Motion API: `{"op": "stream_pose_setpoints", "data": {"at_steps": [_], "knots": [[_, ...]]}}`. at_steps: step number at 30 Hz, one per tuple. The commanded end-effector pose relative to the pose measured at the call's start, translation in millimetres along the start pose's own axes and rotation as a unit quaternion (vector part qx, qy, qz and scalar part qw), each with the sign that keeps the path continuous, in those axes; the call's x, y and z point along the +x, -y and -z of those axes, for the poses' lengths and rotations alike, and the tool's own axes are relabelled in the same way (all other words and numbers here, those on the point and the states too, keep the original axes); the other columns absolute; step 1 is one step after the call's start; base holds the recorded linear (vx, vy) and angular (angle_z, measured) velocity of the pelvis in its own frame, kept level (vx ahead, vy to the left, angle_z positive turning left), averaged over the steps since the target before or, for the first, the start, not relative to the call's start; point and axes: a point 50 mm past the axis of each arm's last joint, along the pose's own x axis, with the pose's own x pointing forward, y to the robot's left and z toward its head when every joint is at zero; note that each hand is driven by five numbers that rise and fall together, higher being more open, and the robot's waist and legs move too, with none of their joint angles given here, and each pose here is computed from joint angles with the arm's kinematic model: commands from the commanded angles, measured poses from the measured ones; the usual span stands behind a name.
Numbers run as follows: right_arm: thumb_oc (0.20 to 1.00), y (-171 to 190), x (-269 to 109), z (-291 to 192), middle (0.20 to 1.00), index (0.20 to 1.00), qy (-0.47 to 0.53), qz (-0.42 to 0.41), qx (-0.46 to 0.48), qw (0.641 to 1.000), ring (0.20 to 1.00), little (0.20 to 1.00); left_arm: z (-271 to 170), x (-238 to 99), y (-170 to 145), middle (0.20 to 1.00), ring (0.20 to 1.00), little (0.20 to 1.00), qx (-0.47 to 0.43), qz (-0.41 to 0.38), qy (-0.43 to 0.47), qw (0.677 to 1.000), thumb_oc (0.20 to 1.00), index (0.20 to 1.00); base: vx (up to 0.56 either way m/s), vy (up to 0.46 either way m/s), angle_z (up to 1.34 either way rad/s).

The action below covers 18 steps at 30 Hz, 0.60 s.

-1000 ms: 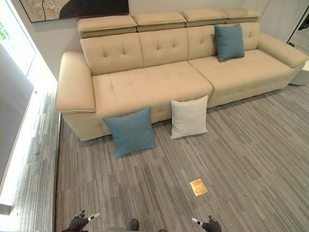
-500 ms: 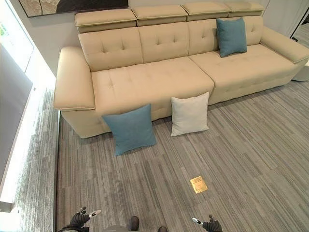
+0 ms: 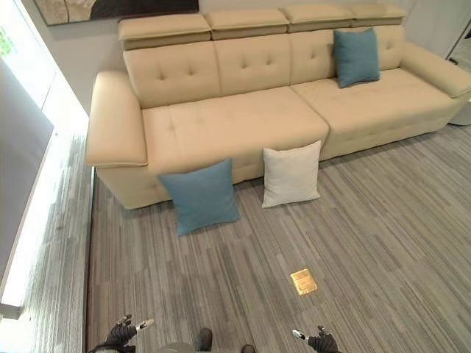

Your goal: Pick up all the scattered cushions and arrange them neatly on the sofa.

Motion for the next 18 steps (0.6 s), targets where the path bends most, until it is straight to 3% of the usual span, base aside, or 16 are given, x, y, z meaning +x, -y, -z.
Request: {"op": "stream_pose_setpoints", "data": {"at_steps": [1,10,18], "knots": [[1.000,17.3,3.8,-24.4,1.000,1.000,0.050,0.022,-0.013,0.998,1.000,1.000,-11.7,3.6,11.2,1.000,1.000,1.000,0.000,0.010,0.014,1.000,1.000,1.000,0.00,-0.023,0.67],[1.000,15.4,4.6,-33.4,1.000,1.000,0.064,0.020,-0.010,0.998,1.000,1.000,-10.4,2.9,11.1,1.000,1.000,1.000,-0.009,0.008,0.014,1.000,1.000,1.000,0.08,0.051,0.41],[1.000,3.8,6.0,-55.8,1.000,1.000,0.100,-0.006,-0.036,0.994,1.000,1.000,-13.2,3.4,-1.7,1.000,1.000,1.000,-0.008,-0.001,0.021,1.000,1.000,1.000,0.17,0.206,-0.48]]}}
